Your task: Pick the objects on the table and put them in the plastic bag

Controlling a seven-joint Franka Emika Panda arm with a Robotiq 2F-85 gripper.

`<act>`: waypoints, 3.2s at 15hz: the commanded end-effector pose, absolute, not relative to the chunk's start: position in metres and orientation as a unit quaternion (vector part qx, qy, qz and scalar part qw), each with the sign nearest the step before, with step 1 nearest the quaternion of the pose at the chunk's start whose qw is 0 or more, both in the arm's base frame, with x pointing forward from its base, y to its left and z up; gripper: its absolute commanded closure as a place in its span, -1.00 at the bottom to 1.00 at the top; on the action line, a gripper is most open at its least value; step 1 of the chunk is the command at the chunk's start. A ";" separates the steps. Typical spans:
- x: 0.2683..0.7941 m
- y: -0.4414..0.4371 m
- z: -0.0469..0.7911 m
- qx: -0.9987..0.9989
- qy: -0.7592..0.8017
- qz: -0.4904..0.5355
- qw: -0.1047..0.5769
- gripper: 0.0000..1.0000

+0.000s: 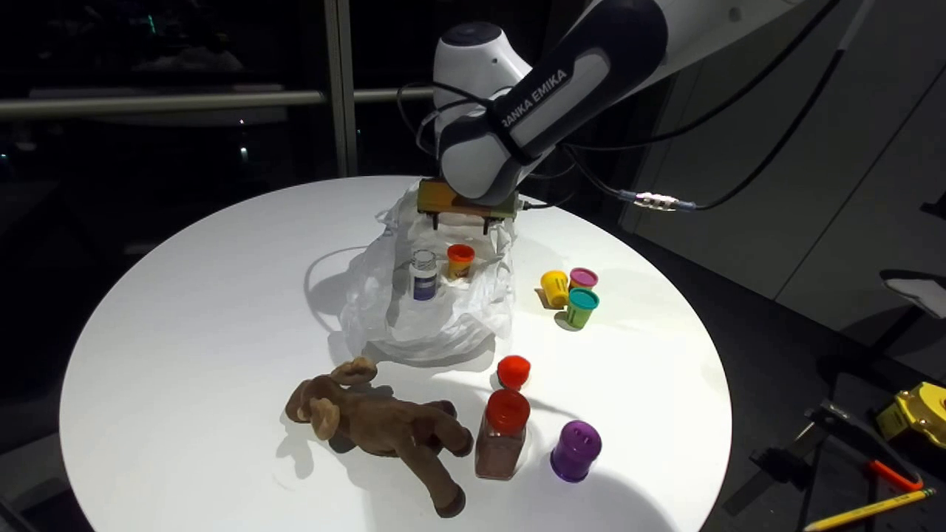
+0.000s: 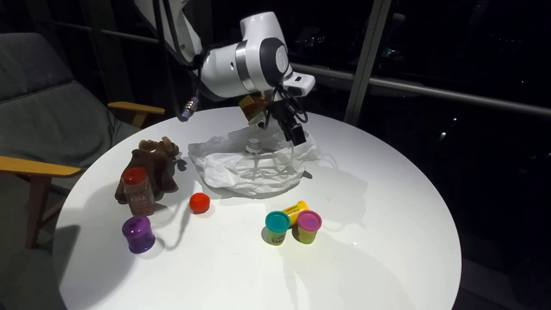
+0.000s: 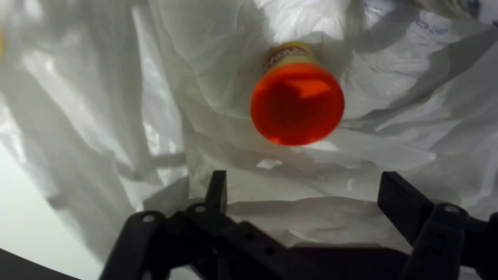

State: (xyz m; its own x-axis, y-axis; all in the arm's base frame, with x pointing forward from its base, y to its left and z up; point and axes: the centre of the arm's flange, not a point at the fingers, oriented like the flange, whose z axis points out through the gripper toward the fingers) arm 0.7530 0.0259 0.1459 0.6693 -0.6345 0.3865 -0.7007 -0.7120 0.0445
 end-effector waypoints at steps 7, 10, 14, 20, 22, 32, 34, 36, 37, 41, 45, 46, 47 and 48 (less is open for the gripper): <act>0.675 0.039 0.294 0.948 -0.298 0.103 0.046 -1.00; 0.628 0.051 0.299 0.967 -0.247 0.048 0.027 -1.00; 0.563 0.068 0.289 0.982 -0.184 -0.036 -0.005 -1.00; 0.454 0.099 0.266 0.996 -0.024 -0.083 -0.030 -1.00; 0.428 0.109 0.253 0.995 0.015 -0.092 -0.042 -1.00; 0.431 0.116 0.234 0.993 0.021 -0.116 -0.029 -1.00; 0.431 0.116 0.234 0.993 0.021 -0.116 -0.029 -1.00; 0.431 0.116 0.234 0.993 0.021 -0.116 -0.029 -1.00; 0.427 0.120 0.229 0.992 0.033 -0.118 -0.030 -1.00; 0.408 0.142 0.203 0.994 0.026 -0.106 -0.023 -1.00; 0.392 0.157 0.175 0.998 0.020 -0.066 -0.004 -1.00; 0.390 0.159 0.168 0.999 0.015 -0.050 0.002 -1.00; 0.388 0.160 0.161 0.999 0.011 -0.037 0.007 -1.00; 0.388 0.162 0.154 1.000 0.006 -0.021 0.013 -1.00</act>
State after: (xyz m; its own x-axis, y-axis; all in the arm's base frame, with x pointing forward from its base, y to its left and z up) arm 0.3942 0.1555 0.1745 0.9904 0.0504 -0.1286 0.0485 -0.9987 -0.0181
